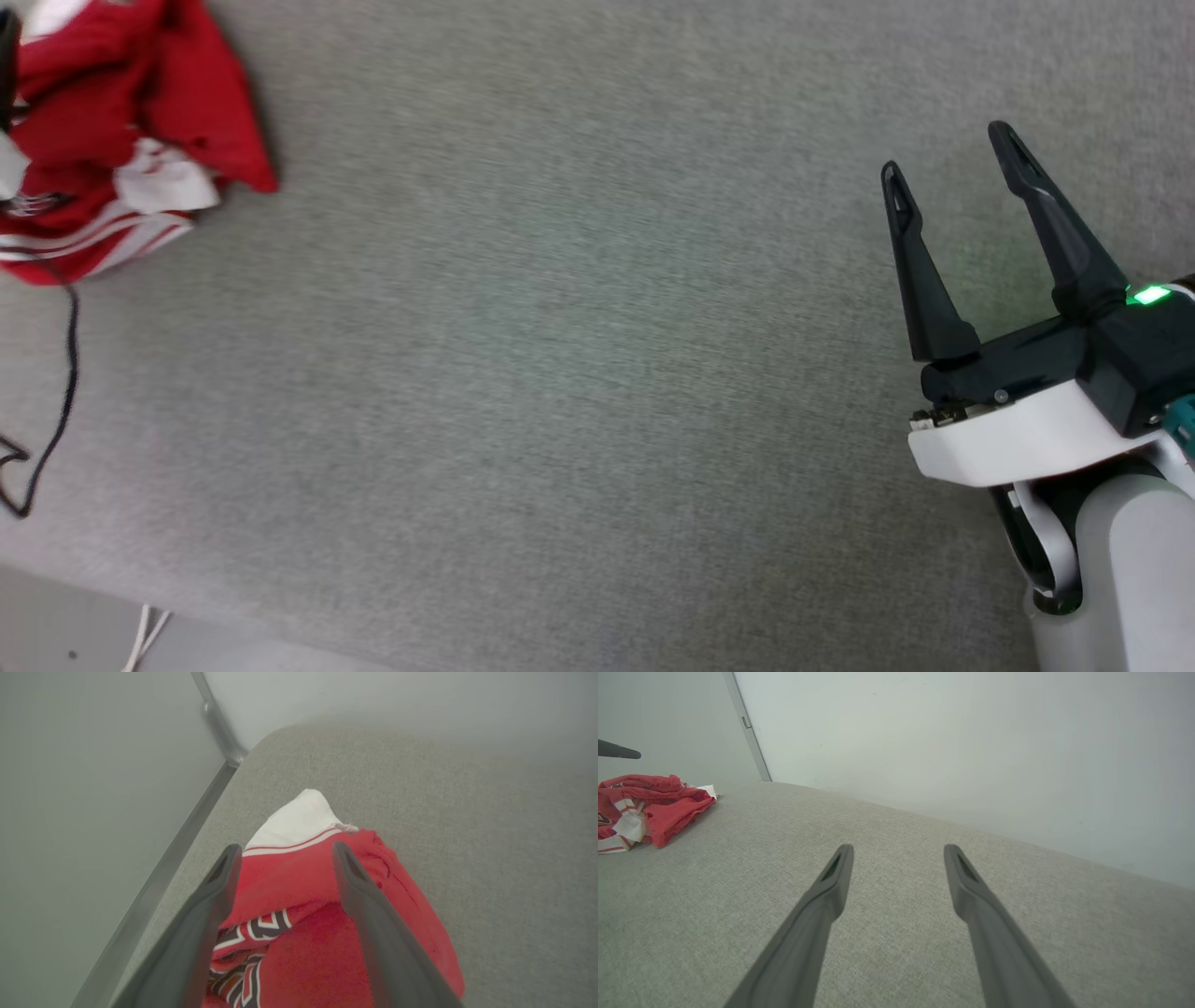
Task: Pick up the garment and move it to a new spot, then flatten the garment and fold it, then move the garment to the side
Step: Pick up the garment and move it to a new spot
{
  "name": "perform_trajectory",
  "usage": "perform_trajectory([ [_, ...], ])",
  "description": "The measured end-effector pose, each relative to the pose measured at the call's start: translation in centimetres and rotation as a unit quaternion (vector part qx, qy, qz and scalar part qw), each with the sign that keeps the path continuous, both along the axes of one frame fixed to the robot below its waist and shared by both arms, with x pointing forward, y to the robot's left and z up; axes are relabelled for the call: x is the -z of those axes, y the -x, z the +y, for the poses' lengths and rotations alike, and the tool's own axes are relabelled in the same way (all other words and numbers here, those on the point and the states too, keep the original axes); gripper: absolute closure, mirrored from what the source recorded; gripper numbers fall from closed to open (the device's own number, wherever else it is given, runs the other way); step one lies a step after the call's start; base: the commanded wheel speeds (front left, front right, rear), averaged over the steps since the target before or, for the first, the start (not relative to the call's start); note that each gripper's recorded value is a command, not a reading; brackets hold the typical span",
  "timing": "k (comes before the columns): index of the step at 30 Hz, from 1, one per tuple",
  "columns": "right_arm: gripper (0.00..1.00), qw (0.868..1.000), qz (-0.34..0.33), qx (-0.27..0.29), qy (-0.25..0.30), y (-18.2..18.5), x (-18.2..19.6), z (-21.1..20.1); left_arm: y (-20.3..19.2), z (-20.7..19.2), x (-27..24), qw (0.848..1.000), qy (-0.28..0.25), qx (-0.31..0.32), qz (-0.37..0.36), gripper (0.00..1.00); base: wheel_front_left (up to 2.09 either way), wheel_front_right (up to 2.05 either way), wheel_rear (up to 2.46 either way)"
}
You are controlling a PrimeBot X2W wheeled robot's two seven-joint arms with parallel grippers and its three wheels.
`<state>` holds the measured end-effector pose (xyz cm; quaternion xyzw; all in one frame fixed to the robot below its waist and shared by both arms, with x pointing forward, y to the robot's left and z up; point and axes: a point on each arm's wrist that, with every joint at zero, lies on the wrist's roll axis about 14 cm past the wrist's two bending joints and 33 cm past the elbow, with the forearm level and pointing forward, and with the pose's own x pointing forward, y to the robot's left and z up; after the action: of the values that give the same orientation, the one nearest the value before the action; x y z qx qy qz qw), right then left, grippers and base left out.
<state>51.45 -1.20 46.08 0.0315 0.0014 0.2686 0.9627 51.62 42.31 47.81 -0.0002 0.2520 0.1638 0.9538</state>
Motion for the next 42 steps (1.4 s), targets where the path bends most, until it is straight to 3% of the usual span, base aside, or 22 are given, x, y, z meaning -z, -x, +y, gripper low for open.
perform_trajectory([
  [6,0.0,0.999,0.024,0.025,0.007,-0.8,2.9,-1.9,1.4,0.4,8.1,0.983,0.081,-0.028,0.159,0.0,0.0,0.0,0.0],
  [13,0.0,0.998,0.051,0.044,0.015,-1.0,5.5,-3.6,2.4,0.9,12.7,0.957,0.151,-0.076,0.234,0.0,0.0,0.0,0.0],
  [17,0.0,0.997,0.059,0.048,0.017,-1.0,5.9,-4.1,2.7,1.1,13.4,0.946,0.166,-0.095,0.264,0.0,0.0,0.0,0.0],
  [18,0.0,0.997,0.058,0.049,0.016,-1.0,5.8,-4.1,2.8,1.0,13.4,0.945,0.165,-0.095,0.267,0.61,0.0,0.0,0.0],
  [19,0.0,0.997,0.058,0.049,0.015,-1.0,5.7,-4.1,2.8,1.1,13.4,0.946,0.158,-0.093,0.268,1.0,0.0,0.0,0.0],
  [27,0.0,0.998,0.044,0.048,0.008,-0.6,3.7,-4.0,2.5,2.6,11.1,0.971,0.067,-0.078,0.217,1.0,0.0,0.0,0.0],
  [34,0.0,0.998,0.017,0.054,-0.013,0.7,0.0,-4.1,0.3,4.4,3.1,0.996,-0.044,-0.05,0.063,1.0,0.0,0.0,0.0],
  [38,0.0,0.997,0.0,0.068,-0.021,1.8,-2.3,-4.9,-1.4,3.5,-2.7,0.995,-0.085,-0.022,-0.039,1.0,0.0,0.0,0.0],
  [42,0.0,0.996,-0.016,0.087,-0.029,3.2,-4.3,-6.1,-3.0,0.9,-8.3,0.984,-0.106,0.017,-0.142,1.0,0.0,0.0,0.0],
])
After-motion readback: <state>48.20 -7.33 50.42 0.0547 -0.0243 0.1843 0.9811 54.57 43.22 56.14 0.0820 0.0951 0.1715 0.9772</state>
